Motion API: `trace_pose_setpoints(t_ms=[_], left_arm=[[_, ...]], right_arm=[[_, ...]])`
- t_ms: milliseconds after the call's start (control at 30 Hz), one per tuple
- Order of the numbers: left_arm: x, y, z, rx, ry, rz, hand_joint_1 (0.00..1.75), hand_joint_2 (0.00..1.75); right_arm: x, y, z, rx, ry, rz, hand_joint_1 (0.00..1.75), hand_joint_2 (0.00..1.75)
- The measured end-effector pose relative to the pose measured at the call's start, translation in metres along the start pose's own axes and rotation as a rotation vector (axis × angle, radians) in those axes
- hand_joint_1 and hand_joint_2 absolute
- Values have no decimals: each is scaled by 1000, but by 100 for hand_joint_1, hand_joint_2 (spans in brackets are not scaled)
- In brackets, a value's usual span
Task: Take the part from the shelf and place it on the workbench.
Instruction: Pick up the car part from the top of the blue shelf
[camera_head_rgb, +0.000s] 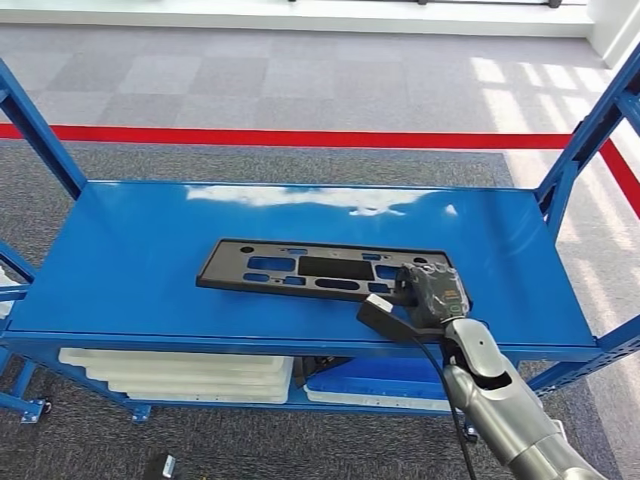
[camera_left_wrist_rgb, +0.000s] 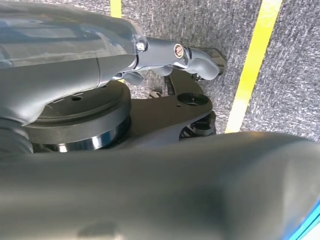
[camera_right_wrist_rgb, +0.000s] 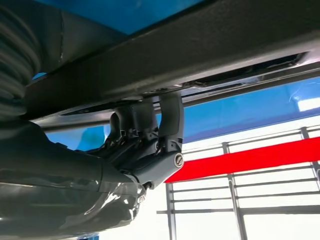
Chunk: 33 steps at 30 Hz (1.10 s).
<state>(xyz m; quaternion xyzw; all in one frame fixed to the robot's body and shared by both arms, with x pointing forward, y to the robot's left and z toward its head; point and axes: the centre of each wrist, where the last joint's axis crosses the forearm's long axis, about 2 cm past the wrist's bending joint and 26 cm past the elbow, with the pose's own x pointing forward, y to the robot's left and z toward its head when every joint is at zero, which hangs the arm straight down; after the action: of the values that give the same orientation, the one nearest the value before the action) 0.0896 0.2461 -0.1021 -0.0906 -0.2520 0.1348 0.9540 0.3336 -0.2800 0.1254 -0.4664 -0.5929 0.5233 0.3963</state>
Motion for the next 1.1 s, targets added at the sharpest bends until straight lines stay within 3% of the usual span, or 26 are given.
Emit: trace_pose_setpoints(t_ms=[333,533,733,1100], left_arm=[[0,0,0,3,-6,-7,0,0],[-2,1,1,3,-44,-10,0,0],[-11,4,4,-4,-110,5,0,0],[-15,5,6,-8,-129,17,0,0]], right_arm=[[-5,3,14,-63,-20,-44,175,175],[-7,-7,30,-123,-58,-194,175,175],[-17,-44,51,-285,-120,-473,175,175],[-59,-113,50,-465,-212,-663,175,175]])
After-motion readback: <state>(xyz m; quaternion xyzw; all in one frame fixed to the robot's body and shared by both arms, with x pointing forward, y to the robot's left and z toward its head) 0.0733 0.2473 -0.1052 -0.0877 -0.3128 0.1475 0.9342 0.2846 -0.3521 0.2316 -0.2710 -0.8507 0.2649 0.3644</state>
